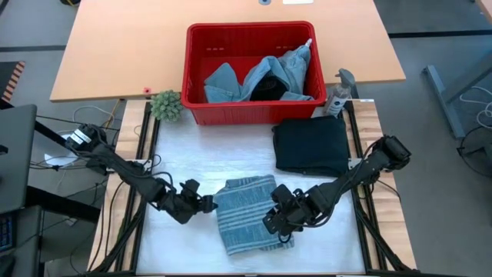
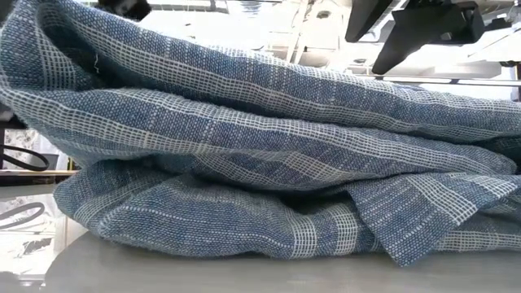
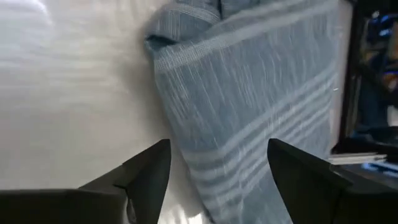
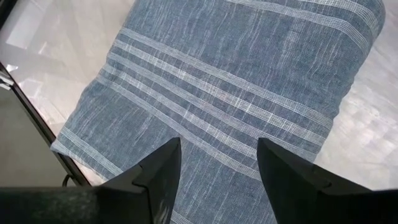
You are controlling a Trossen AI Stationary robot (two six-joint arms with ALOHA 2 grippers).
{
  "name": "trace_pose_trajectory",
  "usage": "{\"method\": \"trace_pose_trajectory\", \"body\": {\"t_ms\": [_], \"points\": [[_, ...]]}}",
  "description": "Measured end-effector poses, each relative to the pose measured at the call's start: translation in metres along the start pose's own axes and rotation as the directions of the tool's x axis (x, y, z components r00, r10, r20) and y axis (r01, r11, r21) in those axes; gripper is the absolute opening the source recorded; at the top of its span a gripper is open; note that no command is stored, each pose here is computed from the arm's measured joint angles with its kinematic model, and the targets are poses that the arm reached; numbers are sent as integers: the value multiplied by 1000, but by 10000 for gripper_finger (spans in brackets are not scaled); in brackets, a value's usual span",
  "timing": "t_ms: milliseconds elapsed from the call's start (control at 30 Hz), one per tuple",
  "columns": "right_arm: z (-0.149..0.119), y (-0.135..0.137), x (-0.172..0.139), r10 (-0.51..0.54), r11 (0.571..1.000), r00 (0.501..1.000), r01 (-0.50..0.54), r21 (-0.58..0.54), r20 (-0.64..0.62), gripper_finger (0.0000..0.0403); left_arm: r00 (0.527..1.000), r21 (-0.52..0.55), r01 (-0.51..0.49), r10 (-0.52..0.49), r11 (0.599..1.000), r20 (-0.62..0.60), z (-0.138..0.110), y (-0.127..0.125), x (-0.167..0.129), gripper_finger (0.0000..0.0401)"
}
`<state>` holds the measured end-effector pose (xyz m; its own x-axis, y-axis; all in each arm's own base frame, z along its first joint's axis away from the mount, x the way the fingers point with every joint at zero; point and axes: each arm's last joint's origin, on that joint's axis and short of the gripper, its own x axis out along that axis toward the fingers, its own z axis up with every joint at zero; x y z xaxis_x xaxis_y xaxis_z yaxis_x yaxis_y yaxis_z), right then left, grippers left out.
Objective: Fold Laundry from Bin
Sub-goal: Fold the blue polo shirt
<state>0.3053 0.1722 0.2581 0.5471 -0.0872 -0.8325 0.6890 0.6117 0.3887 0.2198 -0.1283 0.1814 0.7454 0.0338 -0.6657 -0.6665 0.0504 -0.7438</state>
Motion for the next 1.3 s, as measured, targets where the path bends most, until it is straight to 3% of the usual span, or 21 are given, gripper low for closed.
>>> {"method": "trace_pose_trajectory", "body": {"t_ms": [300,533,767,933,1167,1300], "points": [[0,0,0,0,1000,1000,0,0,0,235,998,-76,-53,55,996,24,15,21,13,258],[1,0,0,-1,1000,1000,1,0,1,235,998,-93,56,-55,994,11,11,14,41,258],[1,0,0,-4,1000,1000,4,-1,0,234,994,-148,85,-94,985,-54,4,16,57,244],[1,-1,0,-6,1000,1000,6,-2,0,234,987,-162,131,-144,978,-66,3,10,55,181],[0,-2,0,-16,1000,1000,16,27,-2,234,980,-180,184,-195,966,-44,3,5,54,24],[0,-2,0,-17,999,1000,17,51,-2,234,955,-194,285,-295,939,-25,6,-6,53,7]]}}
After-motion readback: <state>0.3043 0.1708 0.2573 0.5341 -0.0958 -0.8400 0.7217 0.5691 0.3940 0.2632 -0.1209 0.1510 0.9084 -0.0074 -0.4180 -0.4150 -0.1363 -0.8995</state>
